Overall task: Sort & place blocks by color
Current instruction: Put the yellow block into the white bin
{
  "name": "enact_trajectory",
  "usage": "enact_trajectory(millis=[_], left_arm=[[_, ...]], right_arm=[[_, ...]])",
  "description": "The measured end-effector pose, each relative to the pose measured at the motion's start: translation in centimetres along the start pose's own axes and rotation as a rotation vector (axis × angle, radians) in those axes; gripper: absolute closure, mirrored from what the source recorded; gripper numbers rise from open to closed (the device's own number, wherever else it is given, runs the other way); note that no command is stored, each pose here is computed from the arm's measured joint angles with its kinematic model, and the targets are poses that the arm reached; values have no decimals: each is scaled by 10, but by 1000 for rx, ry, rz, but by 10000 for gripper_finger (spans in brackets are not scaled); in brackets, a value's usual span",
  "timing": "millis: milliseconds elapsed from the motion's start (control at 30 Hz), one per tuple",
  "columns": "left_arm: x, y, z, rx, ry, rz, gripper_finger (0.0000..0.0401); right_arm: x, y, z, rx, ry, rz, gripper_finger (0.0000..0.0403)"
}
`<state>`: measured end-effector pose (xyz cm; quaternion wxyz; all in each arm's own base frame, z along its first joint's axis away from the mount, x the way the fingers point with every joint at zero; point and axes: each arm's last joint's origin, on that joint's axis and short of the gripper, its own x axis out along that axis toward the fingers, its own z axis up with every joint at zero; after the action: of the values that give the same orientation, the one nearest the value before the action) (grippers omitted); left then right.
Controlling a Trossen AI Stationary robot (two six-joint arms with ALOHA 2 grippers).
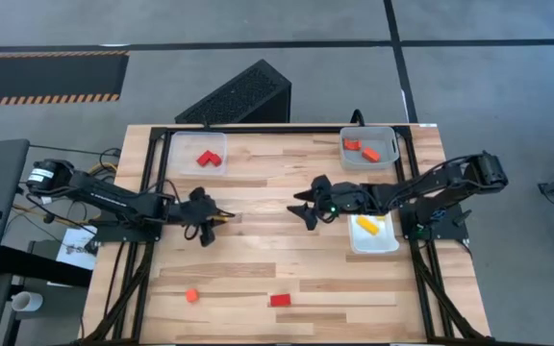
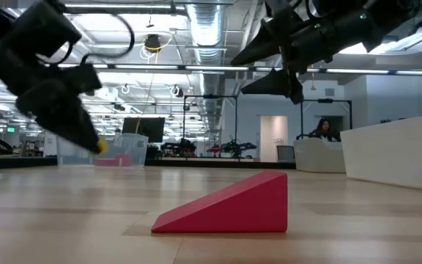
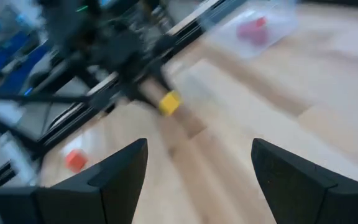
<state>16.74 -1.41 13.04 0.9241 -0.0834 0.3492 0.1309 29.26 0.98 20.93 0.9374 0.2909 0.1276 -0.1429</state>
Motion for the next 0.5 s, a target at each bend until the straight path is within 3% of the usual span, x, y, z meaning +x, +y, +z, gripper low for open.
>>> enact_trajectory(millis=[167,300,500], left_arm=[[-4,-6,28,37,-257,-8,310],[-9,-8,45,36,-437,-33,310],[-16,-9,66,58,-558,-73,310]], right_arm=[[1,-4,3,-9,-20,-22,94],[-4,8,6,-95,-66,41,96],[-24,30,13,-151,-138,144,106]])
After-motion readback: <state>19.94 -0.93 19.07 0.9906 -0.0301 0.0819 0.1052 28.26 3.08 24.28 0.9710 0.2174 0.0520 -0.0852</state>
